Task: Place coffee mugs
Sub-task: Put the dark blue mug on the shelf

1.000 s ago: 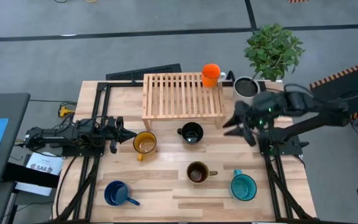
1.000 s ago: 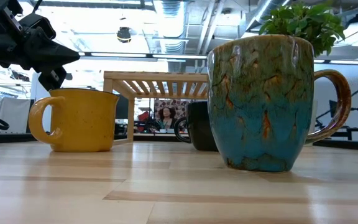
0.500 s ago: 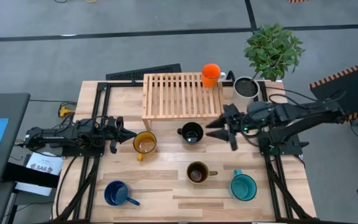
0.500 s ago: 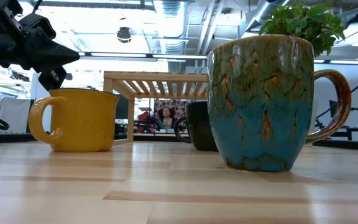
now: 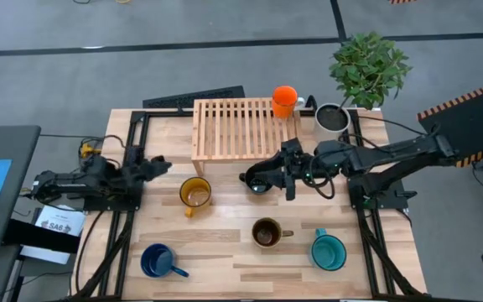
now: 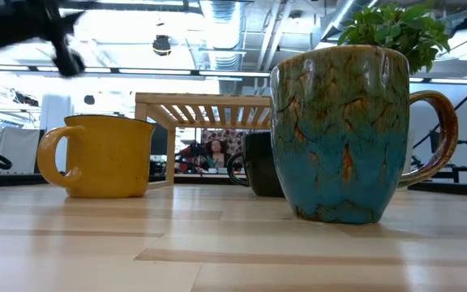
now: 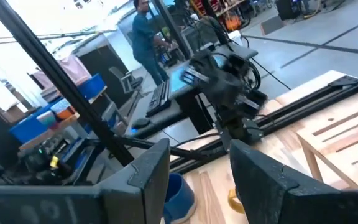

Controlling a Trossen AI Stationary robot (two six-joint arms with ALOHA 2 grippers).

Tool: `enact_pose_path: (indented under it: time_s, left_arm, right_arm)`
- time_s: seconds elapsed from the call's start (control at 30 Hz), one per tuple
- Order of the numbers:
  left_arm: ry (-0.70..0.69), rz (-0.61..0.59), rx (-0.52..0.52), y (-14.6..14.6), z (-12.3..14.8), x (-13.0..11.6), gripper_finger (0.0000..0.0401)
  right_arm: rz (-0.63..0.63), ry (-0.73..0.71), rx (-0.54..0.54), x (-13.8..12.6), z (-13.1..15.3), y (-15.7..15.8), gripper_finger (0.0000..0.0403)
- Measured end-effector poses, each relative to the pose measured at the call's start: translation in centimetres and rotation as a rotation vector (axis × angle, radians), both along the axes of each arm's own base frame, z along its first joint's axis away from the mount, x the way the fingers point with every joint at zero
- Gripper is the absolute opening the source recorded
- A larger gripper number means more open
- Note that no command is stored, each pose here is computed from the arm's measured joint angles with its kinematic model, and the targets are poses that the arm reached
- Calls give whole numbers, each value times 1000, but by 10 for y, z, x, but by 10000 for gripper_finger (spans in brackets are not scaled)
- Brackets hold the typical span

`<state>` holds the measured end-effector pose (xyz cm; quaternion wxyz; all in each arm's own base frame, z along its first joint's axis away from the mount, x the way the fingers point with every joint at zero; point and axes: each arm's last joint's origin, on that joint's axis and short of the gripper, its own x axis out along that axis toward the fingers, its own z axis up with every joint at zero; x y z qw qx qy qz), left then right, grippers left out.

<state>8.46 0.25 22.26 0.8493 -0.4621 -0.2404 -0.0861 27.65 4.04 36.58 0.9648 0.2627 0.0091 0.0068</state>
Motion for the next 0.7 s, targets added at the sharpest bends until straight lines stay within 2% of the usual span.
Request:
enact_pose_path:
  time_s: [0.13,0.23,0.37,0.53,0.7]
  left_arm:
    - [-94,-62,80,-4,54,-12,26]
    - [74,-146,169,-10,83,-2,56]
    - [347,-356,300,-22,116,12,100]
    - [784,-634,358,-41,119,23,137]
    - [1032,-738,457,-62,103,28,141]
  right_arm:
    - [-11,-5,-7,-1,1,-3,193]
    - [-21,-23,-9,-4,5,-5,193]
    - [-31,-36,-40,-10,10,-5,193]
    - [-31,-50,-78,-16,15,-6,193]
    - [-28,-2,-97,-20,12,-7,193]
